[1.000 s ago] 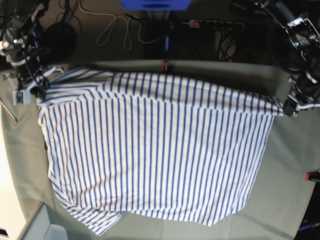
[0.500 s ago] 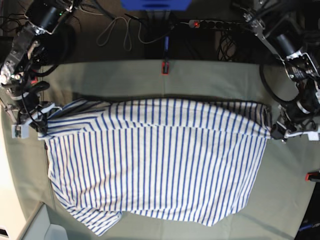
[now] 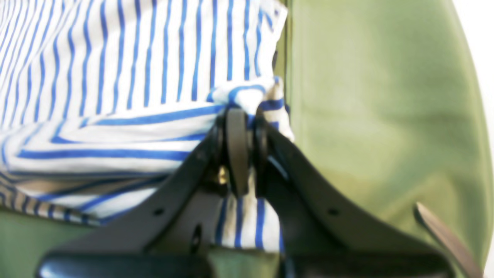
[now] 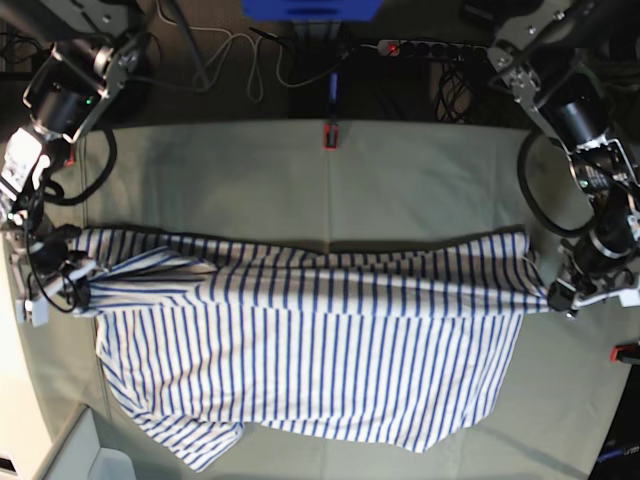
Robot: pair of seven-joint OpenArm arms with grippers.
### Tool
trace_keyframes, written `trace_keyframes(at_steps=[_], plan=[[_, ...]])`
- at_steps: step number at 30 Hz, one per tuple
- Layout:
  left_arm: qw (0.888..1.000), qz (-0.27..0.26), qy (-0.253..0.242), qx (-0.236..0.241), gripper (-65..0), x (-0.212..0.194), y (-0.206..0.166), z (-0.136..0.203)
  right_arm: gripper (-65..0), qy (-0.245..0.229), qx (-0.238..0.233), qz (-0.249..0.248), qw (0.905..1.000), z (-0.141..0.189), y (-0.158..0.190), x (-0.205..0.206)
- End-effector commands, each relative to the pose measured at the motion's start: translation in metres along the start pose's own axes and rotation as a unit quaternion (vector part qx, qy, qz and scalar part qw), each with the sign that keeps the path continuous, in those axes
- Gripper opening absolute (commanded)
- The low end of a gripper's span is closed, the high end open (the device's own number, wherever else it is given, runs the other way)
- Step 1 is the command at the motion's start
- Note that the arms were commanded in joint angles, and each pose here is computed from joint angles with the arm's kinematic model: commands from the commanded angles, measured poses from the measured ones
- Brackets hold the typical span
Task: Layout the t-shirt on the table in an organized manner, then fold the t-shirt properly
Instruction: 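Lift the shirt edge with both grippers and fold it over the shirt, then lower the folded edge onto the shirt and release with both grippers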
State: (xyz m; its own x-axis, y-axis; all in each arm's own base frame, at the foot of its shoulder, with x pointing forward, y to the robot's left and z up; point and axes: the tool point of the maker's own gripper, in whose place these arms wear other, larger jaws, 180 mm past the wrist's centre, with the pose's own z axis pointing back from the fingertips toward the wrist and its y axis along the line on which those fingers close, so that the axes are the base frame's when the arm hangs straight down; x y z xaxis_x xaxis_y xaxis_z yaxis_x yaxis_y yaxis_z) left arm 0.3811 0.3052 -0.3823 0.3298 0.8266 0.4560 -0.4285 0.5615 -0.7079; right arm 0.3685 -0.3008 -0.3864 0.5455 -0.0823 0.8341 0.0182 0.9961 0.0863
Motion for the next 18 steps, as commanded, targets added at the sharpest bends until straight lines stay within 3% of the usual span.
trace_keyframes(at_steps=[1,6,12,14,18], plan=[[0.999,-0.02,-0.028,-0.022,-64.9,0.024,-0.02,0.0,-65.0,-0.04,-0.005,-0.001,0.9992,-0.001,-0.007,0.029],[0.997,-0.058,-0.032,-0.029,-64.9,0.016,-0.034,-0.012,-65.0,-0.034,0.006,-0.007,0.9994,-0.014,-0.008,0.037],[0.996,-0.06,-0.06,-0.039,-64.6,0.028,-0.046,-0.014,-64.6,-0.004,0.033,0.028,0.9991,-0.026,0.006,0.032],[0.995,-0.07,-0.057,-0.037,-59.2,0.029,-0.05,-0.017,-59.3,-0.002,0.033,0.034,0.9989,-0.027,0.004,0.034],[0.992,-0.119,-0.043,-0.017,-39.6,0.026,-0.048,-0.021,-43.3,0.001,0.031,0.032,0.999,-0.026,0.001,0.033]])
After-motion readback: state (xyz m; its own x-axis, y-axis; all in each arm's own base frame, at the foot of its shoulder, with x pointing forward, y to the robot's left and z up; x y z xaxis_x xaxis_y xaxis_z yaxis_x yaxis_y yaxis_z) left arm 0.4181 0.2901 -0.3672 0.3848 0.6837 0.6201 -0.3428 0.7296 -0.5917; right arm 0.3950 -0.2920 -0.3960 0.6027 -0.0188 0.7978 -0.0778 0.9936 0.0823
